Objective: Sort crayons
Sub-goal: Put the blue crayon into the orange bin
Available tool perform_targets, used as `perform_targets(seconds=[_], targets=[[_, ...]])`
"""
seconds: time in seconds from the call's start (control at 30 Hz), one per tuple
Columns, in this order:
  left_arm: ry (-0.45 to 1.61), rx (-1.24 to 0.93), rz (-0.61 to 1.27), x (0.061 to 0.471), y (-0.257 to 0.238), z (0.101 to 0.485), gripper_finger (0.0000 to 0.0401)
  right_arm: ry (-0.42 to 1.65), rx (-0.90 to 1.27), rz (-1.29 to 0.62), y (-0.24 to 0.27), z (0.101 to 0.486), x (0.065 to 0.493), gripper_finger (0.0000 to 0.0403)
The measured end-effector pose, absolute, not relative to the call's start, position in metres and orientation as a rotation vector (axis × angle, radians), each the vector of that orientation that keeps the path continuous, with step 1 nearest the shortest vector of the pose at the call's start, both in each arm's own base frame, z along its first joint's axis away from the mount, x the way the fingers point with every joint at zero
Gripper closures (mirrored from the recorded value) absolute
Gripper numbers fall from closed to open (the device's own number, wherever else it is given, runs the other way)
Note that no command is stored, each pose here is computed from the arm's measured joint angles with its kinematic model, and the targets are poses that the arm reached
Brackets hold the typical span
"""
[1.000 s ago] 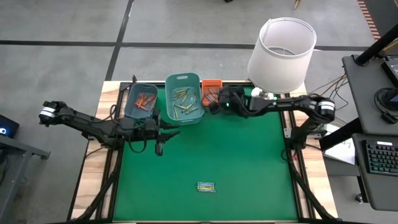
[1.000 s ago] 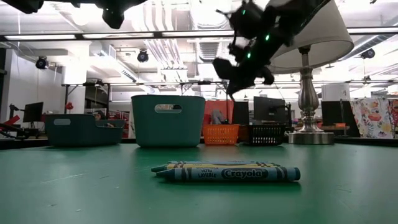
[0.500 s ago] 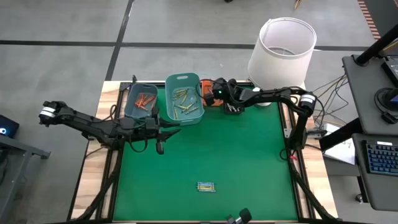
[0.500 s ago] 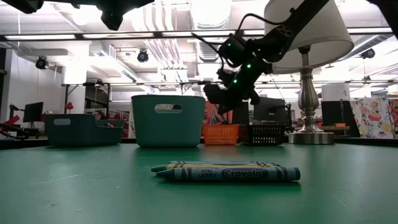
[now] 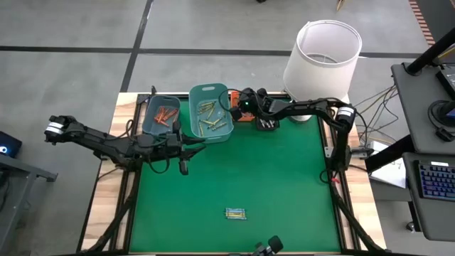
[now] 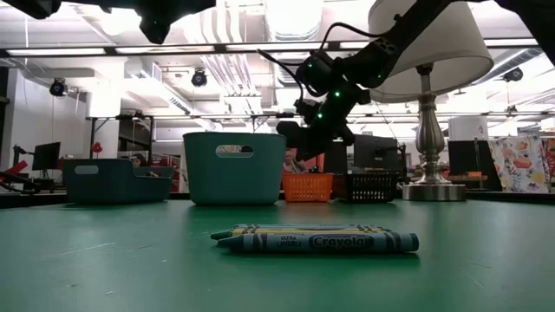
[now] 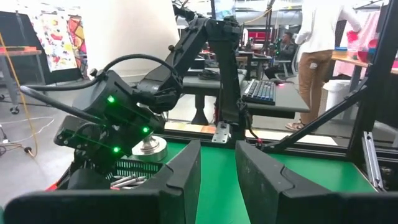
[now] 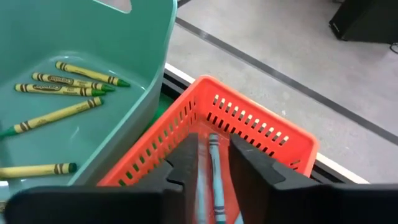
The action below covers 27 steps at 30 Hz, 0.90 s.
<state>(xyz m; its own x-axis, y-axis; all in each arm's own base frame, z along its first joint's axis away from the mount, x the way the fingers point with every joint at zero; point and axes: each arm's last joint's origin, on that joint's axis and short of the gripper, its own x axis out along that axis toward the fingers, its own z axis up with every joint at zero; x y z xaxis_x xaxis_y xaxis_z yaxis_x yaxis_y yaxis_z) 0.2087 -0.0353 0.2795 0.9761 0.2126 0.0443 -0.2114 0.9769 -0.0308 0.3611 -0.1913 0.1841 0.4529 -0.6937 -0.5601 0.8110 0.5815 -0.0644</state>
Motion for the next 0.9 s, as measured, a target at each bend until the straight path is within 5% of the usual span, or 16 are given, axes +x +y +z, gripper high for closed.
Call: perform_targets(seconds=[0.37, 0.9], targets=[[-0.040, -0.125, 0.209, 0.209, -0.035, 0.278, 0.0317, 0.573, 0.227, -0.836, -0.171, 0.205, 0.363, 0.0269], [0.079, -0.203, 0.111, 0.233, -0.068, 0.244, 0.0317, 0.572, 0.025, -0.408, -0.015, 0.275, 0.345, 0.0303]])
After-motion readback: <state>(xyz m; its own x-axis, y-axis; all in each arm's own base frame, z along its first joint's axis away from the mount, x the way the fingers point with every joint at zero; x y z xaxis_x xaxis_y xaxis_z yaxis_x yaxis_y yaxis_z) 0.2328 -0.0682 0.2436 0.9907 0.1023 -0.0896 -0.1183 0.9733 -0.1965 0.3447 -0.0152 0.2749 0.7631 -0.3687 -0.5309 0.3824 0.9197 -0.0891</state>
